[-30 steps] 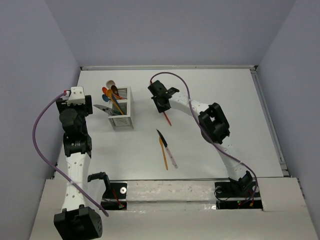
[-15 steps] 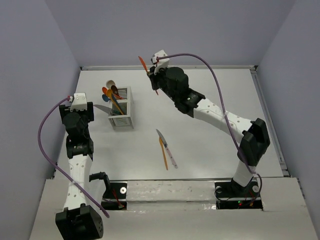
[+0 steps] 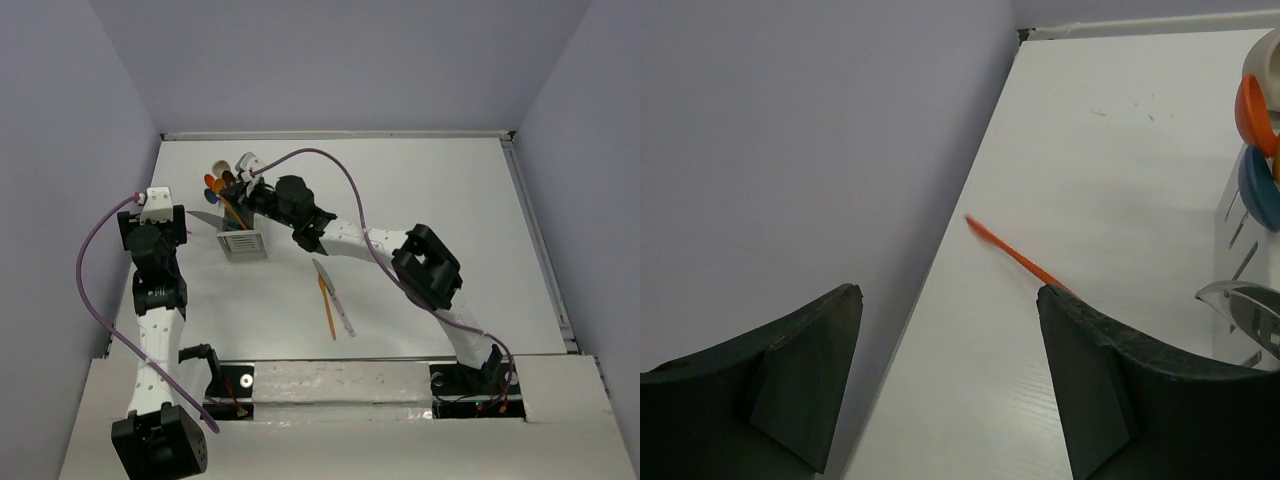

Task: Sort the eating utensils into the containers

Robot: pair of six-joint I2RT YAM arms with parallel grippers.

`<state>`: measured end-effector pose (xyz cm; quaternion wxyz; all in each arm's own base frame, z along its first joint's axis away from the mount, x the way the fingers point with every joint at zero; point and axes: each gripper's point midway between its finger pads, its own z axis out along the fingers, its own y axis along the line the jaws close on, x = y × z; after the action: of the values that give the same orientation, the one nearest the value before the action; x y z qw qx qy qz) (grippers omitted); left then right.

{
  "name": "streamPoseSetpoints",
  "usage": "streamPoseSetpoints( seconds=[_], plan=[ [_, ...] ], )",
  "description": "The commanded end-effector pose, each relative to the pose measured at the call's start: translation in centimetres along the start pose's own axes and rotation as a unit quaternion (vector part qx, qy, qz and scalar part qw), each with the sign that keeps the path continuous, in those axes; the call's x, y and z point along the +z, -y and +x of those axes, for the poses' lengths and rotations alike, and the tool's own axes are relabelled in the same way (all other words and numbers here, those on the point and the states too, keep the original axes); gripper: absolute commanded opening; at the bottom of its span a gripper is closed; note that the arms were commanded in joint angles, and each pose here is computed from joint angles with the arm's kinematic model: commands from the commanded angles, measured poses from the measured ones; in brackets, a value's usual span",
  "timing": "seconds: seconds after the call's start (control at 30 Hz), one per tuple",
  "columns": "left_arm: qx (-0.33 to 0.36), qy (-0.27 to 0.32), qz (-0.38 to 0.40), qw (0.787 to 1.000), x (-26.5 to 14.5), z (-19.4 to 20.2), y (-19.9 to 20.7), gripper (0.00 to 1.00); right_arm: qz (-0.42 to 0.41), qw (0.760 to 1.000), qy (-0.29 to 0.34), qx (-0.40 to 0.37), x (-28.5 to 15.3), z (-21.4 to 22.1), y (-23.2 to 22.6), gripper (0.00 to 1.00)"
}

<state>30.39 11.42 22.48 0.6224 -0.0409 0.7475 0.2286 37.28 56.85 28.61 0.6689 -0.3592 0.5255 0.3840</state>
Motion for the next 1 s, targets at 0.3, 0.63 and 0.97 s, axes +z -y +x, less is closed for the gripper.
streamPoseSetpoints(
  seconds=[0.3, 0.63, 0.97],
  plan=[
    [0.004, 0.015, 0.01, 1.0, 0.3, -0.5, 0.2, 0.85, 0.013, 0.999, 0.049, 0.009, -3.3, -5.7, 0.3, 0.0],
    [-0.093, -0.041, 0.014, 0.995, 4.6, -1.9, -5.1, 0.88, 0.052, 0.998, 0.024, 0.025, -8.8, -8.7, 0.8, 0.0],
    [-0.131, -0.163, 0.082, 0.974, 13.3, 1.7, -1.8, 0.77, 0.079, 0.996, -0.041, 0.03, -14.0, -6.8, 0.4, 0.0]
  ],
)
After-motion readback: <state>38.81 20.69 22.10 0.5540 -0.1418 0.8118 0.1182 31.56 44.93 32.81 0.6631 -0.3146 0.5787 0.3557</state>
